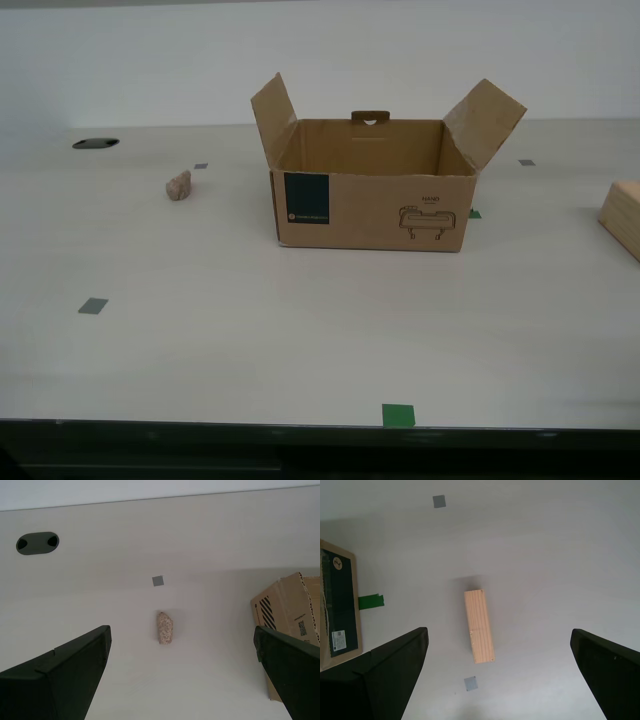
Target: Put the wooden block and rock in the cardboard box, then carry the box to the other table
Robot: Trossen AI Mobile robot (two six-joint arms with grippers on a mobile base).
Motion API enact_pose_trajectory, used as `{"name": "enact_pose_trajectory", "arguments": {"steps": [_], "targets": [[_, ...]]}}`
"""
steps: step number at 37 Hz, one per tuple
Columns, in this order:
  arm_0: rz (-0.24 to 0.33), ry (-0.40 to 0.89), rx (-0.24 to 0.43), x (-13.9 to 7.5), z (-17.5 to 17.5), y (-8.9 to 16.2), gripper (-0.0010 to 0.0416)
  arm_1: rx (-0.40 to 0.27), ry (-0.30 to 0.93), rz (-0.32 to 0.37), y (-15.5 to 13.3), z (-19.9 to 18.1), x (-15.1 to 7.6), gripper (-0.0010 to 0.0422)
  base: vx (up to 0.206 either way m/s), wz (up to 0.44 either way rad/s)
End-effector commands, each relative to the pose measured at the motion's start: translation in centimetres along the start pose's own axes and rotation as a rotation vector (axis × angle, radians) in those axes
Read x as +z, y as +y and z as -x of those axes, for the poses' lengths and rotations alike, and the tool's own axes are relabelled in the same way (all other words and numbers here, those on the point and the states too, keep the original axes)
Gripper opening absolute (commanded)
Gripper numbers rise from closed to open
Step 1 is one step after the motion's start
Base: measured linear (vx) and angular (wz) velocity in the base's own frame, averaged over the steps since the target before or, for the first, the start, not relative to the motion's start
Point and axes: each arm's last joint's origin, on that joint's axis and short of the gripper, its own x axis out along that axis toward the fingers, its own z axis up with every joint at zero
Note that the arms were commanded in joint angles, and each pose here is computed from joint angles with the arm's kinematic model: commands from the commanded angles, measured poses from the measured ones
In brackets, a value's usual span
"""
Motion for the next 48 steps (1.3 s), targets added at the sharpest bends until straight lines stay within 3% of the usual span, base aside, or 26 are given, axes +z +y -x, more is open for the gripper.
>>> {"name": "enact_pose_trajectory", "arguments": {"steps": [1, 11, 48], "targets": [[-0.001, -0.001, 0.003, 0.01, 0.02, 0.01, 0.0395, 0.0, -0.002, 0.0, -0.01, 0.03, 0.02, 0.0391, 0.0, 0.0], [-0.008, -0.002, 0.038, 0.01, 0.02, 0.11, 0.0395, 0.0, -0.002, 0.0, -0.01, 0.03, 0.02, 0.0391, 0.0, 0.0], [-0.027, -0.031, 0.037, 0.3, 0.03, 0.13, 0.039, 0.0, -0.002, 0.0, -0.01, 0.03, 0.03, 0.0391, 0.0, 0.0]]}}
